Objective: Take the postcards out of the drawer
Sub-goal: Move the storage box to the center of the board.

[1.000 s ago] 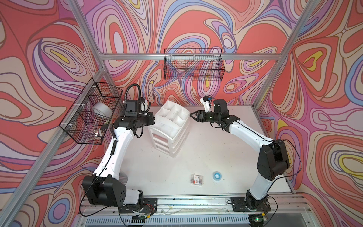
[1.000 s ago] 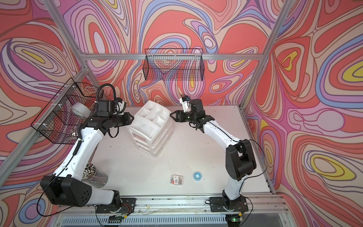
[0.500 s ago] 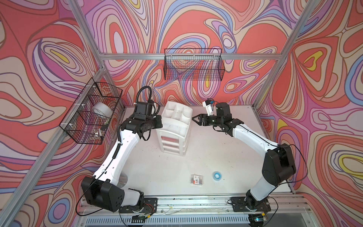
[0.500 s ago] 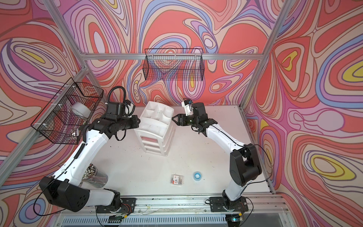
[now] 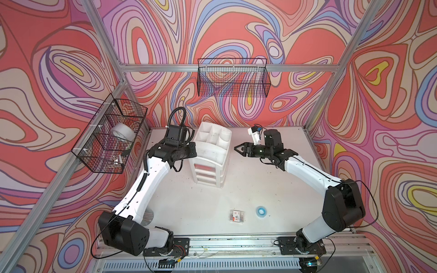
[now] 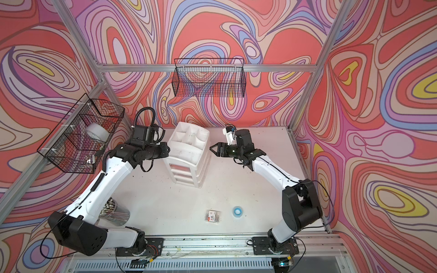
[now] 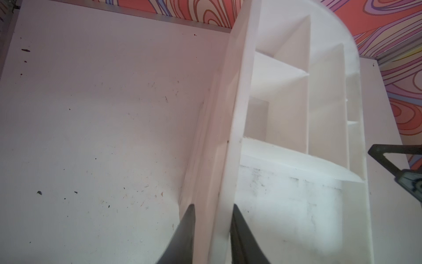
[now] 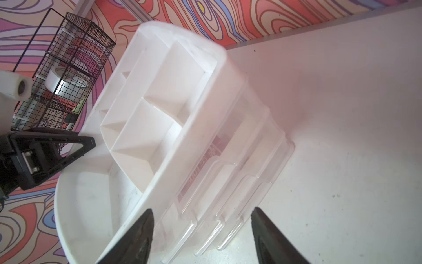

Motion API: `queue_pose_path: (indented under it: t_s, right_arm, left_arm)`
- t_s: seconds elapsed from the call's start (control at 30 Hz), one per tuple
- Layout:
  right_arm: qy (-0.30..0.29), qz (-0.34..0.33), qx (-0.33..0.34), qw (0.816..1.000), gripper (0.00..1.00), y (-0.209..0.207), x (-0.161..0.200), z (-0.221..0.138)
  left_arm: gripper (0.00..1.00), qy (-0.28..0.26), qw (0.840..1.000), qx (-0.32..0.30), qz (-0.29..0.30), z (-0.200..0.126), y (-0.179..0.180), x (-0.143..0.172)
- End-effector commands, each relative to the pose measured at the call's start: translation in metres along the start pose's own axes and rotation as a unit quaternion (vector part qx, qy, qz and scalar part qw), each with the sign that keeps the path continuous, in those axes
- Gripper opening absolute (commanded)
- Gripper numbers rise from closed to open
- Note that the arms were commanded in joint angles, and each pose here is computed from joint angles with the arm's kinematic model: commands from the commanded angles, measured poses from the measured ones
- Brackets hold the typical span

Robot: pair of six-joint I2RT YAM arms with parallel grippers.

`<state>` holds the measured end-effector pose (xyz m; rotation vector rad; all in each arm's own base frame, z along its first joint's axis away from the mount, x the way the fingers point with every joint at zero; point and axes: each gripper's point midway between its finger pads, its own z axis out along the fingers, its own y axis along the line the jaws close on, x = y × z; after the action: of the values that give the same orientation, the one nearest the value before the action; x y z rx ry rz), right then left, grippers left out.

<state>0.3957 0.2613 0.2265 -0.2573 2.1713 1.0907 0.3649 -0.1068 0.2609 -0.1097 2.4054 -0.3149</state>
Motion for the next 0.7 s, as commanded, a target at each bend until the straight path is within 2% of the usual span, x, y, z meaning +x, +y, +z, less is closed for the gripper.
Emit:
queue_pose_path:
  t_s: [0.0,0.27,0.5,0.67]
  right_arm:
    - [-0.025,0.032,-0.036,0.998,0.70,0.011,-0.007,-0.003]
    - [-0.031,0.097,-0.089,0.991,0.73,0.009,0.007,0.008]
    - [-0.032,0.115,-0.105,0.987,0.77,0.007,0.011,0.016]
    - [-0.029,0.111,-0.122,0.986,0.80,0.018,0.012,0.027]
  left_arm:
    - [0.23,0.011,1.000,-0.024,0.012,0.000,0.006,0.002]
    - [0.14,0.009,0.999,-0.029,0.018,0.003,0.007,-0.002]
    - [0.09,0.018,0.999,-0.040,0.029,-0.002,0.014,0.010]
    - [0.07,0.013,0.998,-0.026,0.054,-0.009,0.011,0.011]
